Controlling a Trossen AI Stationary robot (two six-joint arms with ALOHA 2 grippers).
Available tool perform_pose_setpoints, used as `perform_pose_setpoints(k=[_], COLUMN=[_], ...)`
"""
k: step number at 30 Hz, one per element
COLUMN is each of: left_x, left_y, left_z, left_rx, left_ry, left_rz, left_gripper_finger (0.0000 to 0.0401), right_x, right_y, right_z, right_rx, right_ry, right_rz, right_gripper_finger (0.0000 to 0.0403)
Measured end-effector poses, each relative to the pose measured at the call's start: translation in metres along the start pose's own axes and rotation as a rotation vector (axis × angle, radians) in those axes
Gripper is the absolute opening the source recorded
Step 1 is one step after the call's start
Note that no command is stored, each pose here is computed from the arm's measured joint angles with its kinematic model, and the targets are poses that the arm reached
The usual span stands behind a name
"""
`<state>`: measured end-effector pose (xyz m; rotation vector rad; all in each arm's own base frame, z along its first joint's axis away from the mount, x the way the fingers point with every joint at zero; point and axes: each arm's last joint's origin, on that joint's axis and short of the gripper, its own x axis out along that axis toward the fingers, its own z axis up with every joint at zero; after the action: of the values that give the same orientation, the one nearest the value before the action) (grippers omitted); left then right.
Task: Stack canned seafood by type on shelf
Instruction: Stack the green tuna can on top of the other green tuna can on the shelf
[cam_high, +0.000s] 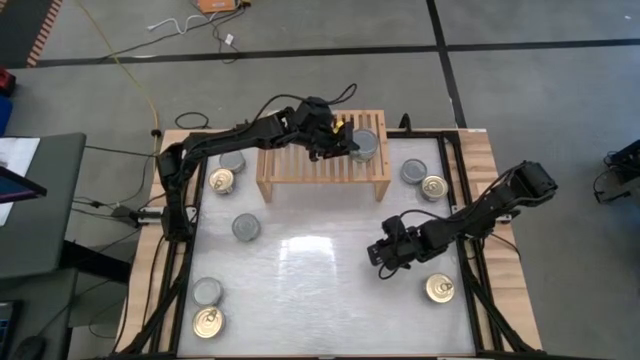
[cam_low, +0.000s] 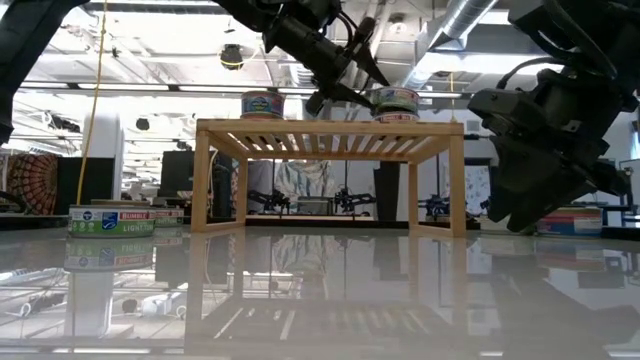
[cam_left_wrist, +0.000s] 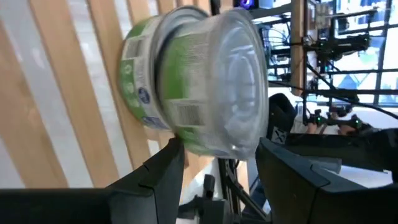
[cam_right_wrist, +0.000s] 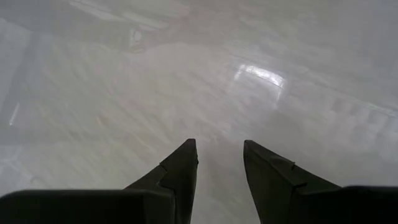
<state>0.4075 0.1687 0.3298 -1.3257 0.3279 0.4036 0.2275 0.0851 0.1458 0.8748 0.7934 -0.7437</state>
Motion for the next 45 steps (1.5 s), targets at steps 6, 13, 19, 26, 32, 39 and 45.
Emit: perform_pose_setpoints(k=[6, 13, 19, 26, 32, 39, 45], left_x=[-0.001, -0.001, -0.001, -0.001, -0.001, -0.002, -0.001], left_y=[0.000, 0.002, 0.001, 0.000, -0.004, -0.008, -0.009], left_z=[0.002, 0.003, 0.002, 0.004, 0.007, 0.009, 0.007], left_rx=[0.004, -0.007, -0.030, -0.028, -0.009, 0.033, 0.035], left_ry=[-0.016, -0.056, -0.033, -0.083, -0.158, -0.211, -0.164], left_rz=[0.000, 0.027, 0.017, 0.016, -0.004, -0.027, -0.046], left_gripper_finger=[0.0190, 0.0190, 0.0190, 0.0190, 0.0190, 0.0190, 0.0190], right_x=[0.000, 0.000, 0.000, 0.000, 0.000, -0.001, -0.001], right_y=[0.000, 0.000, 0.000, 0.000, 0.000, 0.000, 0.000], right_z=[0.000, 0.000, 0.000, 0.000, 0.000, -0.002, -0.002], right_rx=[0.002, 0.002, 0.002, 0.001, 0.003, -0.004, -0.003], right_ry=[0.000, 0.000, 0.000, 0.000, 0.000, 0.003, 0.003], right_rz=[0.000, 0.000, 0.000, 0.000, 0.000, 0.003, 0.004], right_gripper_finger=[0.0159, 0.0159, 0.0159, 0.0159, 0.0159, 0.0159, 0.0159])
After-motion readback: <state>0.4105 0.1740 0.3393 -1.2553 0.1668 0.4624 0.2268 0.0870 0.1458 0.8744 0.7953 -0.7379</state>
